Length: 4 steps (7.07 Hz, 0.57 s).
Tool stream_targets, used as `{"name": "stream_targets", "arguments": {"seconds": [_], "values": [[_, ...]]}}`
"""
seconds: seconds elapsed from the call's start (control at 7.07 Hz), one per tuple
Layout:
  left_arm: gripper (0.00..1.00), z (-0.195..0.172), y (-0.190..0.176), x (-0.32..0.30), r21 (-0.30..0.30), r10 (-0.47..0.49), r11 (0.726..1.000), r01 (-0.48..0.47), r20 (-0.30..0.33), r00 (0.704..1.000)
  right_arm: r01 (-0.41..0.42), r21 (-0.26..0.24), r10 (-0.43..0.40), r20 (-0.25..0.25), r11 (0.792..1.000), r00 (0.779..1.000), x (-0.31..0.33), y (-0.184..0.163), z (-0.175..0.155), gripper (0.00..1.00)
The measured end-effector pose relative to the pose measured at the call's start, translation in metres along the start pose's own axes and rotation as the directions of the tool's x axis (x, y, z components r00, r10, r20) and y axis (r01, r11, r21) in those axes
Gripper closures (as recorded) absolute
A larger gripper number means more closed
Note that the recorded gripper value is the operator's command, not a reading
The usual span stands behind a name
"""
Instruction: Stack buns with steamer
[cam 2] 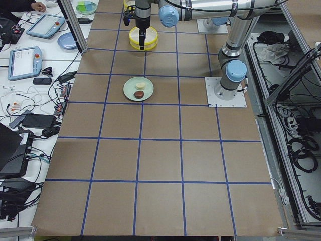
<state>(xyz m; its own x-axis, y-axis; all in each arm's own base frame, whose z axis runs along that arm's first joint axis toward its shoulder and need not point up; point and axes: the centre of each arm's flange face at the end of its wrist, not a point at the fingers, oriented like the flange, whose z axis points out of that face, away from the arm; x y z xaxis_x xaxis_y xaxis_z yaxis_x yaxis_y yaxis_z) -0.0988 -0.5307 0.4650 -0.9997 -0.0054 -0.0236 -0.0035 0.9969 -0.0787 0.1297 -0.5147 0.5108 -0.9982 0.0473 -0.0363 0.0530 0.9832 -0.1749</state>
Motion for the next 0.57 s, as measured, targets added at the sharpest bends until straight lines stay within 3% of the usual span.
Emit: {"name": "stream_targets", "arguments": {"seconds": [0.57], "values": [[0.00, 0.030, -0.006, -0.029, -0.062, -0.046, 0.997, 0.045, -0.012, 0.999, -0.036, -0.022, 0.038, 0.065, 0.999, 0.997, 0.019, -0.019, 0.019, 0.00]]}}
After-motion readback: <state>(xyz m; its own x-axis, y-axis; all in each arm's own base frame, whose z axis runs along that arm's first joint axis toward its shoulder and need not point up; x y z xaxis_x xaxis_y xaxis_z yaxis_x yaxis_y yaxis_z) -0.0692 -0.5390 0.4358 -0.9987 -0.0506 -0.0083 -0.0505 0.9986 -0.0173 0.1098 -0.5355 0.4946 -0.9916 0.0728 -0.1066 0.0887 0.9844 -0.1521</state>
